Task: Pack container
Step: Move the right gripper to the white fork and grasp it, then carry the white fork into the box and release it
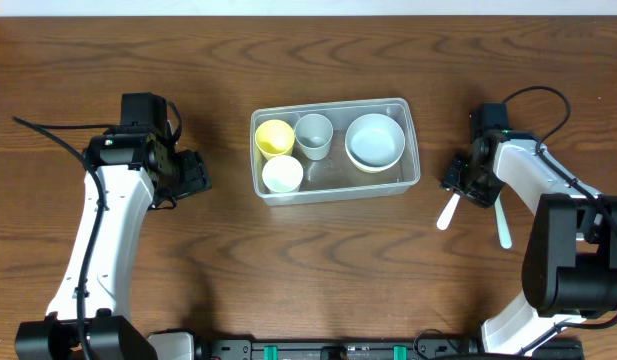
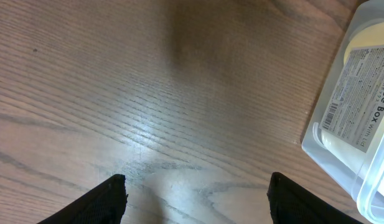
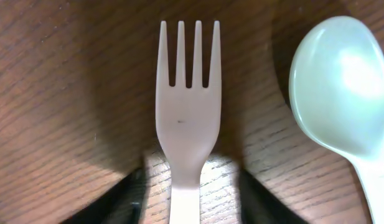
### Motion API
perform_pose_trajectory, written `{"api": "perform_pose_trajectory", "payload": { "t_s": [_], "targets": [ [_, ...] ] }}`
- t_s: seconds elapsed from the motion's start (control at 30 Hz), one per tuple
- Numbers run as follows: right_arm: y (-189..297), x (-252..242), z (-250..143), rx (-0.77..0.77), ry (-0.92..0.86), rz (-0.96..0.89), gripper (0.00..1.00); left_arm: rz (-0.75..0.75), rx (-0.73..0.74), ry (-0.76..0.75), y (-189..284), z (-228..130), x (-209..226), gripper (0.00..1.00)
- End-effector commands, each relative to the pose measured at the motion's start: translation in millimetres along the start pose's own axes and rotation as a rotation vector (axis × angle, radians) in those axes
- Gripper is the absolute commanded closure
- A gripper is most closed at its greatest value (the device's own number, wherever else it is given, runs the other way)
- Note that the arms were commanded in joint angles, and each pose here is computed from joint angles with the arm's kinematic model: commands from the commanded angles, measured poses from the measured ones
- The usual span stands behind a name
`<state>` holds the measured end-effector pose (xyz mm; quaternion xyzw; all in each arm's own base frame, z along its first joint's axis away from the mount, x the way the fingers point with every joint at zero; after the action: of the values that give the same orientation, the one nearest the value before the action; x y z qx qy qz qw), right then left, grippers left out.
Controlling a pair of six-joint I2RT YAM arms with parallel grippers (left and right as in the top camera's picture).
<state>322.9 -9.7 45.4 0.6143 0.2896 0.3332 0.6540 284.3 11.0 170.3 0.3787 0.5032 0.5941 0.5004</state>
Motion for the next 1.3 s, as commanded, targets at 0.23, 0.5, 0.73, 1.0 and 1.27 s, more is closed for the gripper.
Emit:
{"api": "perform_pose_trajectory", "payload": {
  "t_s": [0.23, 0.5, 0.73, 1.0, 1.27],
  "targets": [
    [-5, 1, -3, 0.015, 0.004, -0.006, 0.78, 0.004, -0.007, -0.007, 5, 3, 2, 0.27],
    [-5, 1, -3, 0.013, 0.004, -0.005, 0.87, 0.004, -0.008, -0.007, 5, 4, 2, 0.27],
    [-5, 1, -3, 0.013, 0.004, -0.005, 0.94, 0.004, -0.008, -0.007, 5, 4, 2, 0.27],
    [-3, 4, 2, -0.01, 0.04, 0.004, 0.99, 0.004, -0.009, -0.008, 5, 4, 2, 0.27],
    [85, 43, 39, -0.176, 0.268, 0.105, 0.99, 0.004, -0.009, -0.008, 5, 4, 2, 0.27]
  ]
}}
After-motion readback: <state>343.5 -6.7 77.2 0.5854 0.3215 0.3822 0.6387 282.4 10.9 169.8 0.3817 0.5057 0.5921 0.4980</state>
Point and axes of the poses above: each gripper's point midway between its finger pads, its own y axis back along the fingers, its own x axis along the line the jaws close on, z = x × y, the point moved 5 cm from there along y, back along the fingers, and after that the axes turned 7 degrees about -y, right-handed, at the moved point
